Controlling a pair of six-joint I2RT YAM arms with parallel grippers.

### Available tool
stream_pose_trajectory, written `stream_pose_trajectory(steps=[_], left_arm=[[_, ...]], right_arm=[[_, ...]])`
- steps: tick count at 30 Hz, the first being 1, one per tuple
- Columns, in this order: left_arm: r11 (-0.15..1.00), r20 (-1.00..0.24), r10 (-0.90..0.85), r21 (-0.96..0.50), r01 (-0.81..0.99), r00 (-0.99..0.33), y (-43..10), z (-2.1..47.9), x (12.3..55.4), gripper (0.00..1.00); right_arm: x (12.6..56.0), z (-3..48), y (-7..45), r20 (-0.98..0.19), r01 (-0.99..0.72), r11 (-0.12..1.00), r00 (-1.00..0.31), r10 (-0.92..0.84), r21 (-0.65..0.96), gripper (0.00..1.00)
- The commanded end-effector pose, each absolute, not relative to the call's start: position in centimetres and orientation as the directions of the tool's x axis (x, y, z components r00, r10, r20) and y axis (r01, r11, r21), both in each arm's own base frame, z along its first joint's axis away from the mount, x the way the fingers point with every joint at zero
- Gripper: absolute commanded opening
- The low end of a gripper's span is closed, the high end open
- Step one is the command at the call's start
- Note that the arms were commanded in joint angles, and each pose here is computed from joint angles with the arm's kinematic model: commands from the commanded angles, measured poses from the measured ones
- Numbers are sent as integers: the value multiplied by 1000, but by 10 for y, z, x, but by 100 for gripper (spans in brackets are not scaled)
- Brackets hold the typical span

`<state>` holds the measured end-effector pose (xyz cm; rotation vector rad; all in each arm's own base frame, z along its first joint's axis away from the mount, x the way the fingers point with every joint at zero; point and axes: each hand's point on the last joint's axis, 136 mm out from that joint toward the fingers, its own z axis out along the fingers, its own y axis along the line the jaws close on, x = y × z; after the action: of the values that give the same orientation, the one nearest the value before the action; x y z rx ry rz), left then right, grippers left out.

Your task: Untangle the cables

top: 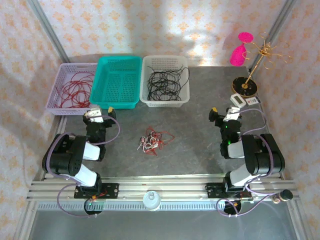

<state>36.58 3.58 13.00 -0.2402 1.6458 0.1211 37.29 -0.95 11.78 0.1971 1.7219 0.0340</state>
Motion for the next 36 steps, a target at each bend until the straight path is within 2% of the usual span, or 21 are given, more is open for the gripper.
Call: stream_pose_trajectory(steps=[1, 36], left_arm=[[970, -995, -73, -56, -235, -63, 37, 135, 369, 99], [971, -996, -69, -53, -235, -61, 37, 136, 369, 99]], right_arm=[[376, 123, -12, -979, 118, 982, -127, 162, 148, 100], [374, 124, -12, -981, 130, 981, -119, 156, 141, 100]])
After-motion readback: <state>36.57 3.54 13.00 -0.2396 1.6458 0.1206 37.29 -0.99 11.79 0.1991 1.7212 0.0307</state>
